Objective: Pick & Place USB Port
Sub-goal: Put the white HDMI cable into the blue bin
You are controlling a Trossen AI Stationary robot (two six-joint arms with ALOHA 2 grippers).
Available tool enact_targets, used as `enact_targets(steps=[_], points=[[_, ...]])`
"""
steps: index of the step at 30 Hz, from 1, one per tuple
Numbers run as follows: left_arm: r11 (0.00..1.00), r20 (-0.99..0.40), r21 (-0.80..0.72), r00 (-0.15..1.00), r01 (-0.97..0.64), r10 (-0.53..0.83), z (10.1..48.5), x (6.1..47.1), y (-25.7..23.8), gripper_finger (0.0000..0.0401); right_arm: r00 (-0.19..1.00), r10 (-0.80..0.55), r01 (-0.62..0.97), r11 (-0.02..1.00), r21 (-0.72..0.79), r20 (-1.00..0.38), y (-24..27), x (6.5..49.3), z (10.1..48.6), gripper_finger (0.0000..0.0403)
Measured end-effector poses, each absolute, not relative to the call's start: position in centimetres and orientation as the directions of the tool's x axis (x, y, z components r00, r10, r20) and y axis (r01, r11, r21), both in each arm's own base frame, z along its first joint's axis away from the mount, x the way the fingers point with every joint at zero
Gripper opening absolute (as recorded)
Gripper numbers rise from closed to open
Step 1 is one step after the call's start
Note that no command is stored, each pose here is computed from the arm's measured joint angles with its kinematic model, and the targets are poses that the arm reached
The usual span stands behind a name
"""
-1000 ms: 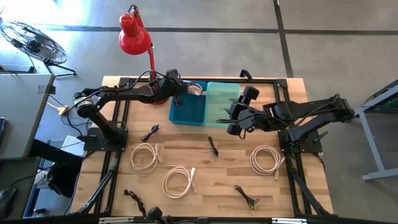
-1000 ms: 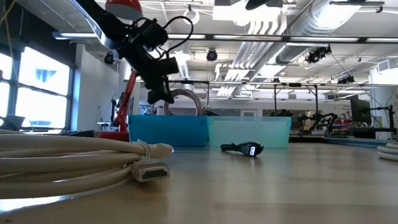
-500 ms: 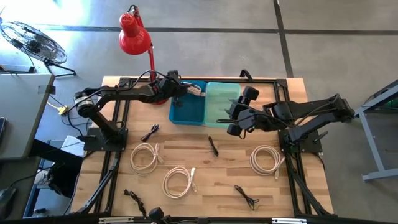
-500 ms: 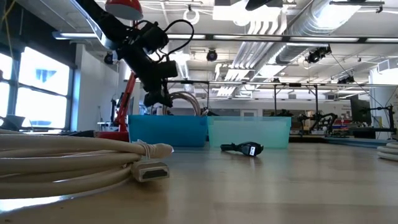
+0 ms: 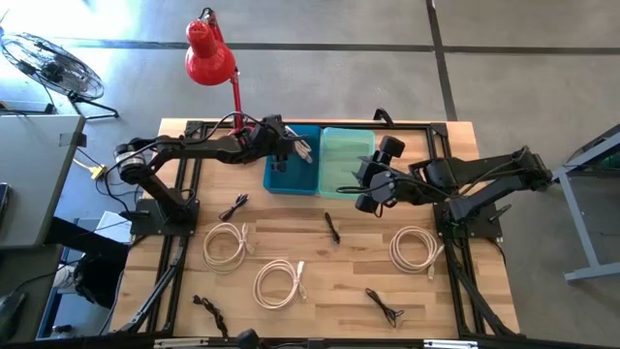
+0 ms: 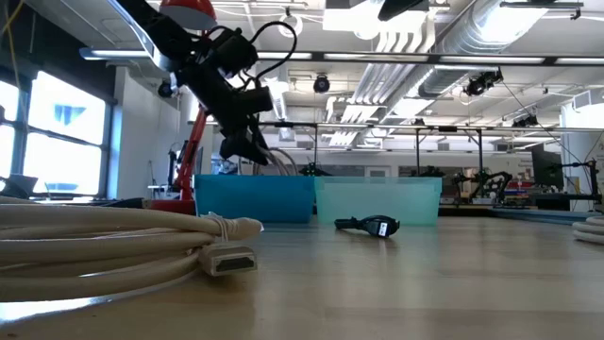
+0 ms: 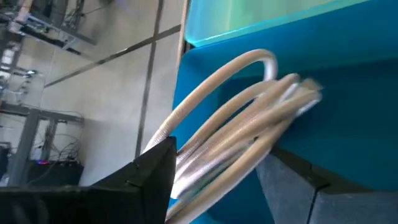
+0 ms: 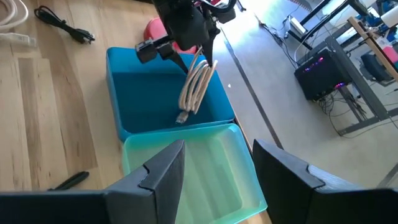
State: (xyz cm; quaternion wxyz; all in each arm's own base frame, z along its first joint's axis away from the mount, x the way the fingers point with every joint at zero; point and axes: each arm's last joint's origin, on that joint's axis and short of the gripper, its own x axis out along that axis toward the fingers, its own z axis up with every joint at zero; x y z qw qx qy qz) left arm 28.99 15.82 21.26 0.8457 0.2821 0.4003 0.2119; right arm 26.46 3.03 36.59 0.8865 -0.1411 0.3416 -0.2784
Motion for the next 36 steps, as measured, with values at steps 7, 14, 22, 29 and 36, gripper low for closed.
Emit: enact_targets(steps=[7,14,22,29,36], points=[[0.794,-0.594,0.599,0.608,-0.103,0.527,22.0,28.7,14.3,0.0213,0.606,-0.591,0.393,0.804,-0.446,-0.532,3.0,26.4,36.5,0.0183],[0.830,-0.596,0.557,0.681,-0.032,0.426,24.0,28.1,11.6,0.0213,0.603,-0.592,0.390,0.804,-0.450,-0.535,3.0,26.3,36.5,0.0183],[0.882,-0.672,0.462,0.685,0.092,0.280,26.2,25.6,7.5,0.0214,0.580,-0.596,0.392,0.802,-0.451,-0.556,3.0,26.1,36.2,0.0183],[0.944,-0.795,0.295,0.586,0.149,0.156,27.7,21.0,3.8,0.0214,0.568,-0.598,0.387,0.800,-0.459,-0.565,2.9,25.9,36.1,0.0183],[0.988,-0.926,-0.009,0.371,0.152,-0.065,26.7,18.0,0.8,0.0214,0.571,-0.597,0.388,0.801,-0.456,-0.563,2.9,26.0,36.2,0.0183]])
